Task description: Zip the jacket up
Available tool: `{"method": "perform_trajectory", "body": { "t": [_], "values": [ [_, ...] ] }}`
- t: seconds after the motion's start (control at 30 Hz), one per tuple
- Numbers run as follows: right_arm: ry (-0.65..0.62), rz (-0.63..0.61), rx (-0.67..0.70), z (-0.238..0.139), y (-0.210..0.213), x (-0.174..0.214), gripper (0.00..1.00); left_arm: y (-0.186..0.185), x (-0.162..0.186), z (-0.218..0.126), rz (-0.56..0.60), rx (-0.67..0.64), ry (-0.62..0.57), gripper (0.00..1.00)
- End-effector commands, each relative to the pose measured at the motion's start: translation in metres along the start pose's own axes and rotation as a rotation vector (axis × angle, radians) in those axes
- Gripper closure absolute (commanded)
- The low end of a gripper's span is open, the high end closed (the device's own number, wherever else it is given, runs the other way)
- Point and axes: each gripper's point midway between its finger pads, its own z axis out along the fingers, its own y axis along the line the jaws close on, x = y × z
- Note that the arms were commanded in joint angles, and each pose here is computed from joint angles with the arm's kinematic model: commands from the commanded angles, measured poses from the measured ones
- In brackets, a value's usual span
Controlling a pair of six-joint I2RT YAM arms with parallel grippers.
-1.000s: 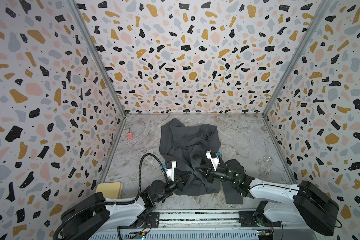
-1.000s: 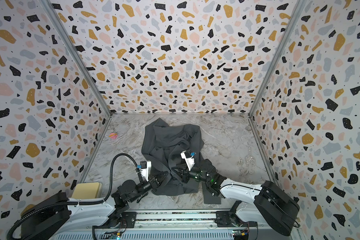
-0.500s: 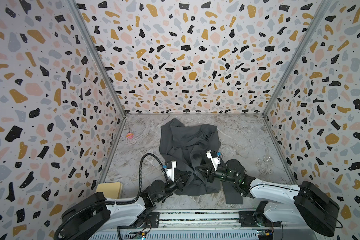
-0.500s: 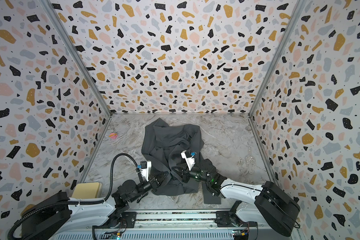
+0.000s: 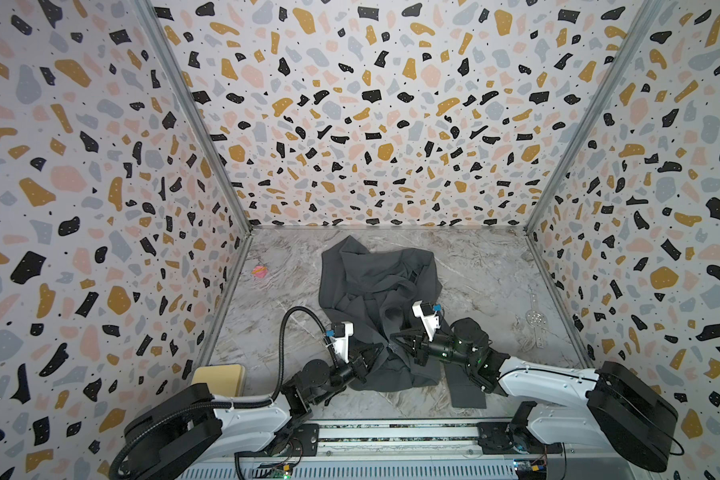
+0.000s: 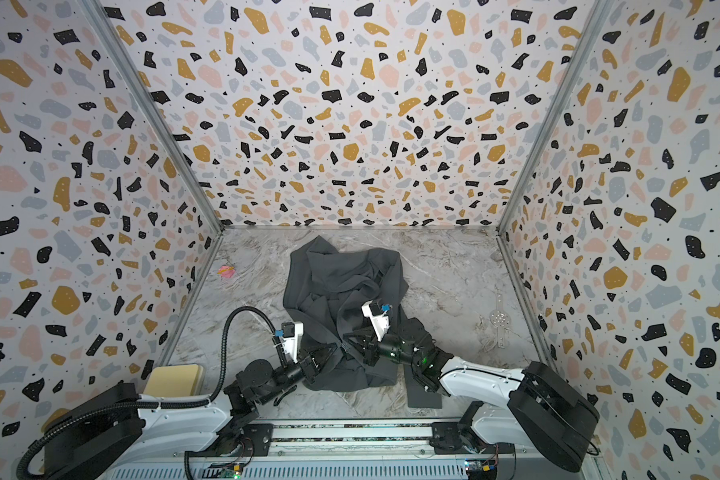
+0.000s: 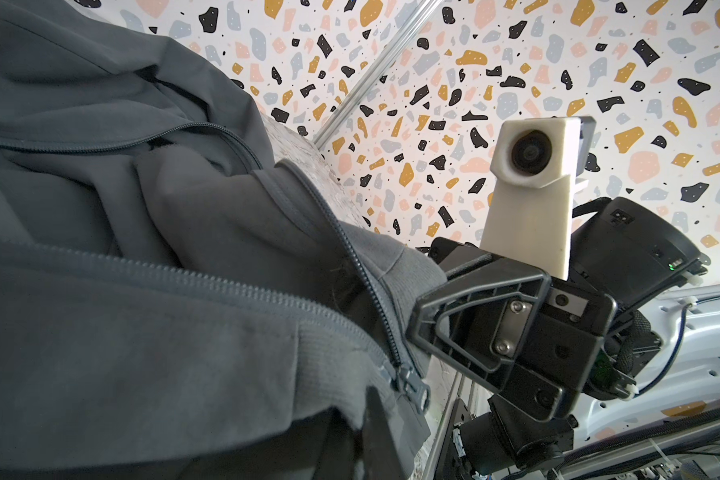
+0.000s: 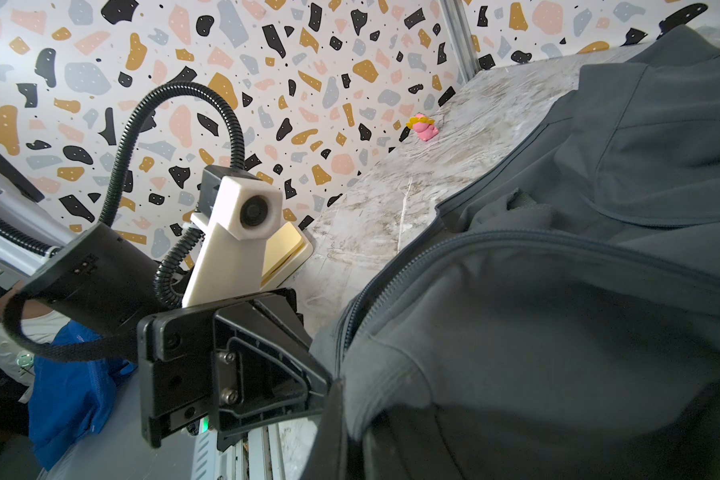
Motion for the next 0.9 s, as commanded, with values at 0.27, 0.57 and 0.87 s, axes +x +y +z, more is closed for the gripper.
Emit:
{"method": "perform_trajectory", "body": {
  "t": [0.27,0.57,0.87],
  "values": [
    [-0.067,-0.045,-0.052,0.0058,0.0129,-0.0248,1.0,-0.0107,-0.0087,-0.0036,0.0,0.051,-0.042,1.0],
    [-0.067,-0.039,-0.066,0.0098,0.0117,-0.0238,1.0,-0.0099,-0.0078,-0.0041,-0.001,0.049,-0.04,1.0],
    [-0.063,-0.038,-0.066,0.0123,0.0087,-0.0236,1.0,-0.0094,-0.0076,-0.0053,0.001,0.048,-0.04,1.0]
  ]
}}
